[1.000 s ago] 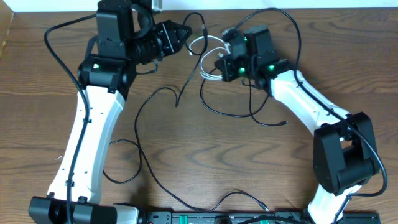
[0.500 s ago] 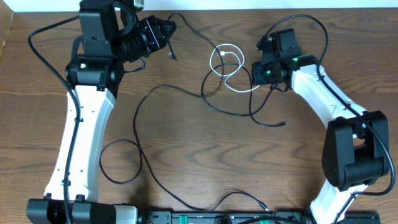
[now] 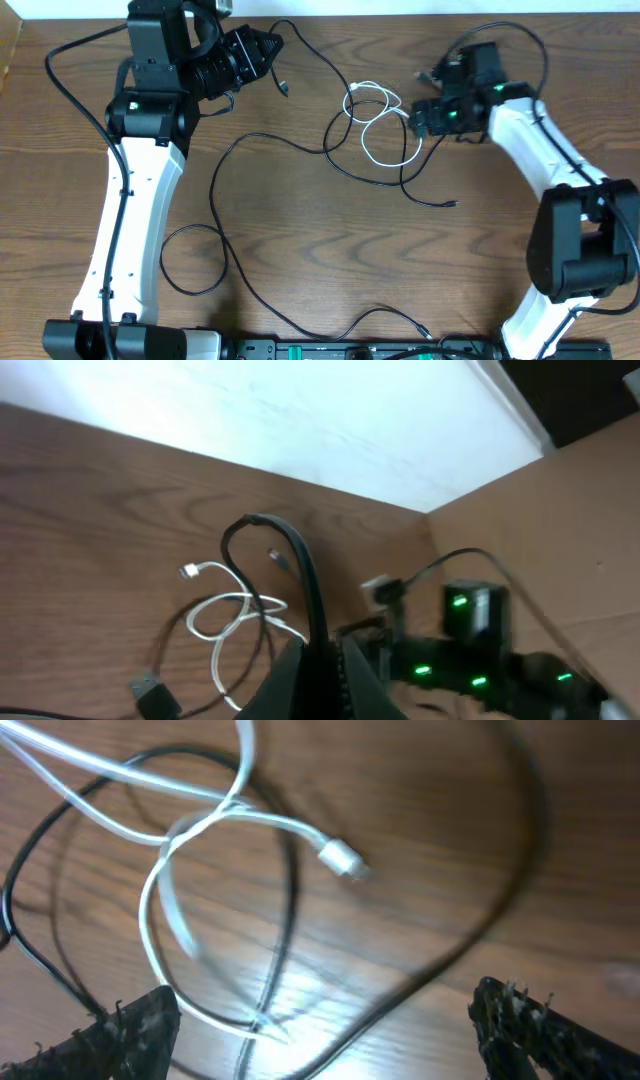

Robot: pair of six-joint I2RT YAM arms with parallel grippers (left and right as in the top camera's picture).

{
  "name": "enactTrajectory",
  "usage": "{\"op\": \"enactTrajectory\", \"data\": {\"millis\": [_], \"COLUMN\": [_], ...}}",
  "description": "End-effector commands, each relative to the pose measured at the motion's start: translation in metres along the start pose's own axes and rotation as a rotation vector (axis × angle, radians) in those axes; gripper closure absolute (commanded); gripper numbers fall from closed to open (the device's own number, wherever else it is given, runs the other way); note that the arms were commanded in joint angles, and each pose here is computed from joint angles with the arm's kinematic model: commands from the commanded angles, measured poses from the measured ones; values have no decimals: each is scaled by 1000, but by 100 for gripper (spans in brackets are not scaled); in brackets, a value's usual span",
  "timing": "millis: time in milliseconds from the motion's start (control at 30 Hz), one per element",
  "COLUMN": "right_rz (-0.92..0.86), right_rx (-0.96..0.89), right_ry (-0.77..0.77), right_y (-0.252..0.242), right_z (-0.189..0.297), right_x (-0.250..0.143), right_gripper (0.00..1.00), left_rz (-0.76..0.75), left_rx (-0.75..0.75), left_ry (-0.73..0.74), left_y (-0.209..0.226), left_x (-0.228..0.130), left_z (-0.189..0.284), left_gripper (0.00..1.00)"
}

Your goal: Untangle cables

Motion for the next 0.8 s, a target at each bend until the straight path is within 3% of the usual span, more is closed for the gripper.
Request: {"op": "enactTrajectory", "data": {"millis": [0,300,467,767], "right_rz": [42,161,273,336], "right_rx": [73,373,452,453], "right_ry": [-68,-135,-126,-96], "right_y": [2,63,104,130], "right_z": [19,35,32,26], "right_x": [27,44,38,29], "right_gripper": [10,11,13,16], "left_rz": [-124,-358,-360,-64], "left_rx": [42,-140,-134,406], "left_ry": [-87,-376,-371,-33], "left_y": [-3,-79,-89,20], "left_x": [14,55,45,-29], "left_z": [8,62,83,76], "left_gripper": [92,93,93,93]}}
Point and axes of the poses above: each gripper's point midway between its finger pads, its own z axis back along the fingers, its own y axis along the line the jaws close on, x = y × z, the point moved 4 cm from there along z, back along the fingers, and after that the axes turned 5 degrees about z, right-handed, at the moved point
